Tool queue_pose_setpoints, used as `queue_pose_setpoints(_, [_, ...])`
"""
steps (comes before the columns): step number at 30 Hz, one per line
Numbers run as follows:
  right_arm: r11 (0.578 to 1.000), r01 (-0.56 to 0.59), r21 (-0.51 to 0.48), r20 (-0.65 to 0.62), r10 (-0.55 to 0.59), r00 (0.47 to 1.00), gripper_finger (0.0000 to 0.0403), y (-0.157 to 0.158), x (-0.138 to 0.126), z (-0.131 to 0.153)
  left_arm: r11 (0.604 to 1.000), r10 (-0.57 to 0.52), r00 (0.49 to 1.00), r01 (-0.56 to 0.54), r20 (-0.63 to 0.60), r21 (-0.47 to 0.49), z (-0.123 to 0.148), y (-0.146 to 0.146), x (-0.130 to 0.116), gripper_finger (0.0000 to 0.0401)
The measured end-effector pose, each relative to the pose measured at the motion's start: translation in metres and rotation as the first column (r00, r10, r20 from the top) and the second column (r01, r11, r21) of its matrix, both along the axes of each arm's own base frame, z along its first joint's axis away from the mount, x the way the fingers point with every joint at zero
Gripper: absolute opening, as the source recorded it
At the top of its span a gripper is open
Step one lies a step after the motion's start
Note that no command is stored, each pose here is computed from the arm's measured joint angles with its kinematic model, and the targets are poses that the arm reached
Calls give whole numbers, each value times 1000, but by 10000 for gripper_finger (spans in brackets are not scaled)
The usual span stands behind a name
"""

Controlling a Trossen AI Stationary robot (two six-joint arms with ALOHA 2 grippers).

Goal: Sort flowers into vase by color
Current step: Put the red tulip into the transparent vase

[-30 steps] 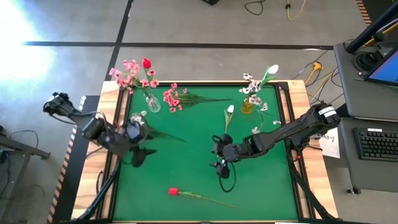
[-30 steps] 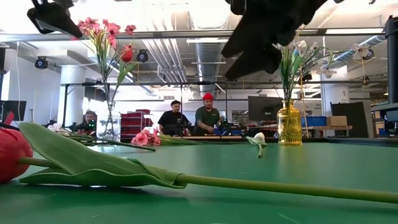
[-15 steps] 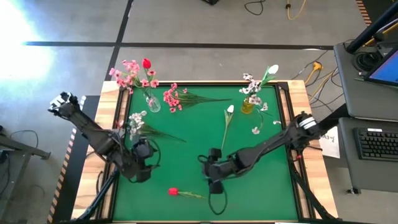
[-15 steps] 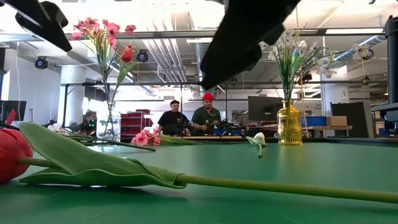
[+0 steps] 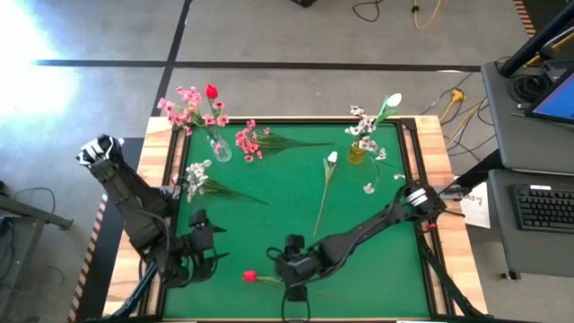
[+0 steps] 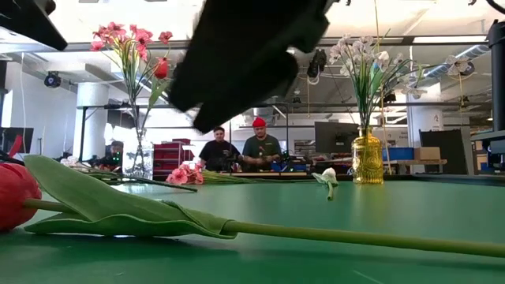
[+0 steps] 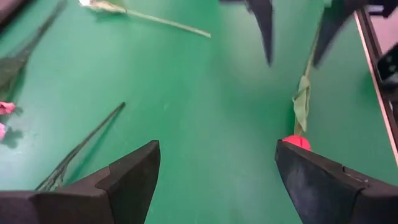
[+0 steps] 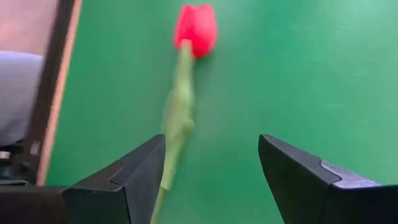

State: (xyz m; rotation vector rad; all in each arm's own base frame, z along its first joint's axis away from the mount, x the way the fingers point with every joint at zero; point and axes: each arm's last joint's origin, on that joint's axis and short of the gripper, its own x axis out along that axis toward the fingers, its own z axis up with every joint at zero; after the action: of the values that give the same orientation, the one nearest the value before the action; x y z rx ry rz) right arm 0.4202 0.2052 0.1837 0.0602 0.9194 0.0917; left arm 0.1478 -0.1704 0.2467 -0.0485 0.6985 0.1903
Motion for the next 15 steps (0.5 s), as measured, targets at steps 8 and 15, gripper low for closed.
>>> queue_pose_setpoints(8, [996, -44, 76, -81, 50, 995, 241, 15, 23, -17, 996, 66, 992, -73, 104, 59, -4, -5, 1, 301])
queue_pose_setpoints(15, [997, -56, 59, -124, 63, 990, 233, 21, 34, -34, 988, 104, 979, -122, 174, 93, -4, -5, 3, 301])
